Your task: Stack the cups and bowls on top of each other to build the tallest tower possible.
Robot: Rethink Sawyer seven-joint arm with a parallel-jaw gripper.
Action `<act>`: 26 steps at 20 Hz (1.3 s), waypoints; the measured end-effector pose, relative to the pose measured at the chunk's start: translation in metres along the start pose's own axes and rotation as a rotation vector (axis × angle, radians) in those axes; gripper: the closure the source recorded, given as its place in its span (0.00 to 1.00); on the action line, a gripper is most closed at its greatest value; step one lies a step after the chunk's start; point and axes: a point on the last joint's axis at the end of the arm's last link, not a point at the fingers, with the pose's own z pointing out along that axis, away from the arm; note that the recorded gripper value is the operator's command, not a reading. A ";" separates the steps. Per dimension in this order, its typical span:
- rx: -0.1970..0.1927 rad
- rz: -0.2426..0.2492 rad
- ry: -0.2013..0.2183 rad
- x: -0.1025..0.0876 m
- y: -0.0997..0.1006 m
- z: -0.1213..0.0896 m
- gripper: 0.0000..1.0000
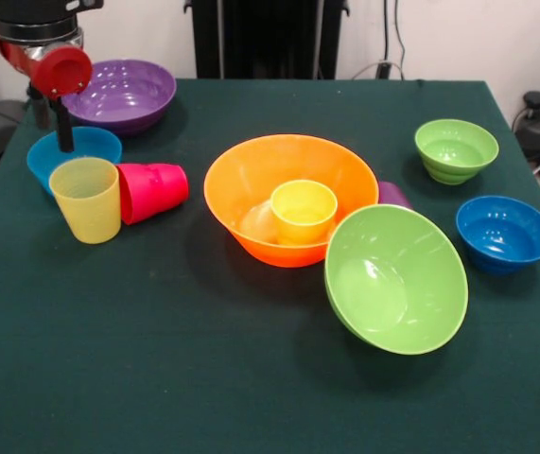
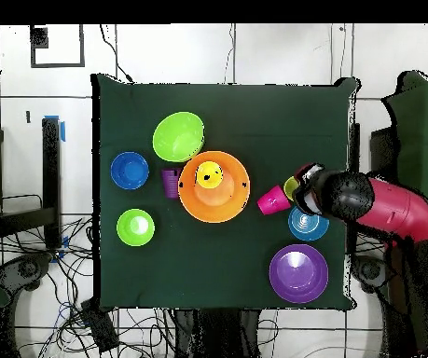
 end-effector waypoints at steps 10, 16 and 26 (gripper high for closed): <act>-0.023 -0.002 -0.030 -0.002 0.003 0.003 0.00; -0.050 -0.004 -0.049 0.002 0.008 0.022 0.00; -0.045 -0.008 -0.025 0.022 0.004 0.057 0.00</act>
